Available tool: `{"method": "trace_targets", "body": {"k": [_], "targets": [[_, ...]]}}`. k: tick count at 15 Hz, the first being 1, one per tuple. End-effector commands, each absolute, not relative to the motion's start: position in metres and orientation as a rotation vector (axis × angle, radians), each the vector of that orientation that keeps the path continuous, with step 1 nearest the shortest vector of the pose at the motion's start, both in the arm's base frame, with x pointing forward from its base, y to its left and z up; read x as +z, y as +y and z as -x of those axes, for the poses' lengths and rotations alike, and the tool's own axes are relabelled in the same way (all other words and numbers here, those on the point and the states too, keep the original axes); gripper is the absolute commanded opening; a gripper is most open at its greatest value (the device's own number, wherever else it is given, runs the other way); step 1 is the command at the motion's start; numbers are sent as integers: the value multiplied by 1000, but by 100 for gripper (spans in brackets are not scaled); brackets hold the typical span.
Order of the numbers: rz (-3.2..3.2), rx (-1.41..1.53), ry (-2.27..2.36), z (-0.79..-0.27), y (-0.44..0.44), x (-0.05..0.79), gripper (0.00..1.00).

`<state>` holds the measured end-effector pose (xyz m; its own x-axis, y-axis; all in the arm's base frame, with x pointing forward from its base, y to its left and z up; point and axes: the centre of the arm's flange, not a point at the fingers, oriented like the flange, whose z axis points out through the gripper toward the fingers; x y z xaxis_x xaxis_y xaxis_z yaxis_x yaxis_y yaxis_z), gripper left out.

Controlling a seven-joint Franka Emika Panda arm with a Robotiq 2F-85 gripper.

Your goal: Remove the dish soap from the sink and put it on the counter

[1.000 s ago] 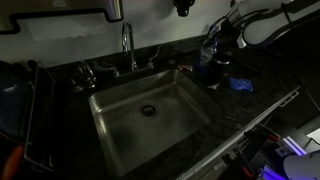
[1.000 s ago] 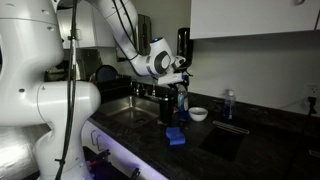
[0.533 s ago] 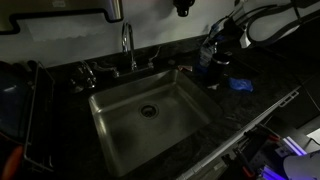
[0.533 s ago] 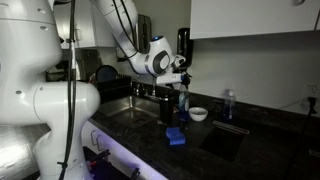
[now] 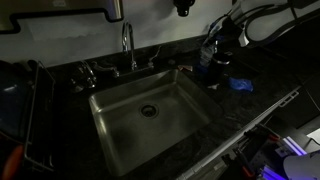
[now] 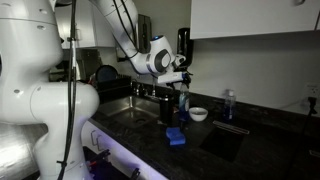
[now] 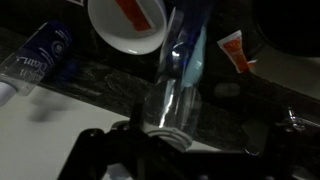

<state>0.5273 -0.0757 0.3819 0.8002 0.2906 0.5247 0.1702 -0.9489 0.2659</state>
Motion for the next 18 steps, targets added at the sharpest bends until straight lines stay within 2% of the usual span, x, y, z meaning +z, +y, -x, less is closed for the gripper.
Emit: {"method": "trace_targets", "body": {"k": [1,7,18], "targets": [[-2690,744,353,-528,-69,396,100],[-2633,664,358,-531,-71,407,100],[-2611,766,425,-510,-39,470,100]]}}
